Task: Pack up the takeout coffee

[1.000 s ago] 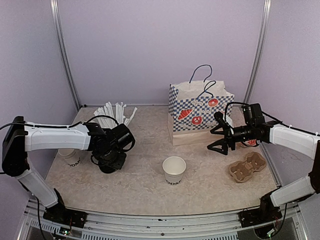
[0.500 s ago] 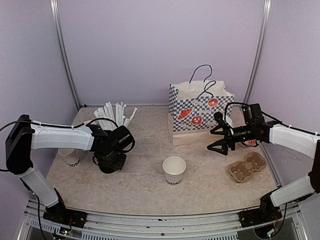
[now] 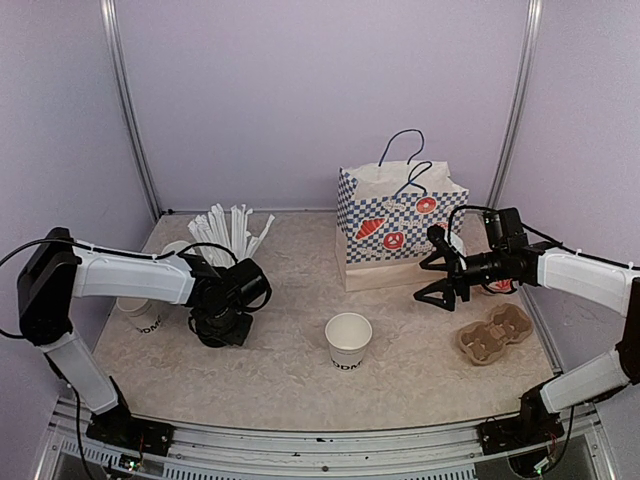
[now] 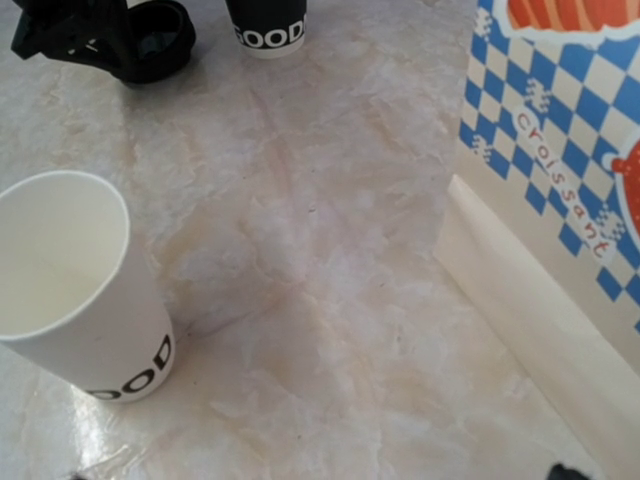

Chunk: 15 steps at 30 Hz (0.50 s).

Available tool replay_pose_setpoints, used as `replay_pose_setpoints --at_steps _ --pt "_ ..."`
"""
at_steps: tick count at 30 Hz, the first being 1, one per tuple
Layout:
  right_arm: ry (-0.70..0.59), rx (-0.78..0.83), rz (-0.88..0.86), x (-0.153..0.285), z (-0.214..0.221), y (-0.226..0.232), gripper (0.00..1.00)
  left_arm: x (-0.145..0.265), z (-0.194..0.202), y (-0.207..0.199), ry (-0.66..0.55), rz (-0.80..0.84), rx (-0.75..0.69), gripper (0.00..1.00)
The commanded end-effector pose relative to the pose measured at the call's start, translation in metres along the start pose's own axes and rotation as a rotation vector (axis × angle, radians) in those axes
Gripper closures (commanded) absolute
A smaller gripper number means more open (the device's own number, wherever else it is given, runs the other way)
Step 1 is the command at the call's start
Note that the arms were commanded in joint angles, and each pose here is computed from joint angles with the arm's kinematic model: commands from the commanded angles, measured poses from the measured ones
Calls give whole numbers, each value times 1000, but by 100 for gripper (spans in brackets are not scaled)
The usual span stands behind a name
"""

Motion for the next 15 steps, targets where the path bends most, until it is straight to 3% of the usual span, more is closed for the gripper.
replay_pose_setpoints --at_steps 1,7,11,15 --pt "8 -11 -8 0 4 0 2 -4 -2 2 0 -9 -5 89" --pt "10 -14 -11 -1 5 0 2 -1 -2 4 -4 -15 -1 92" --pt "10 -18 -13 -1 5 -1 2 0 -1 6 -3 -43 0 75" --pt "12 -18 -13 -2 5 -1 2 -4 2 7 12 -50 -9 77"
Point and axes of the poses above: each gripper's point midway between its finger pads, its own x axis back along the fingers, its own y axis along the line the jaws close on, z = x × y, the point moved 7 cm from there along x, back along the fingers
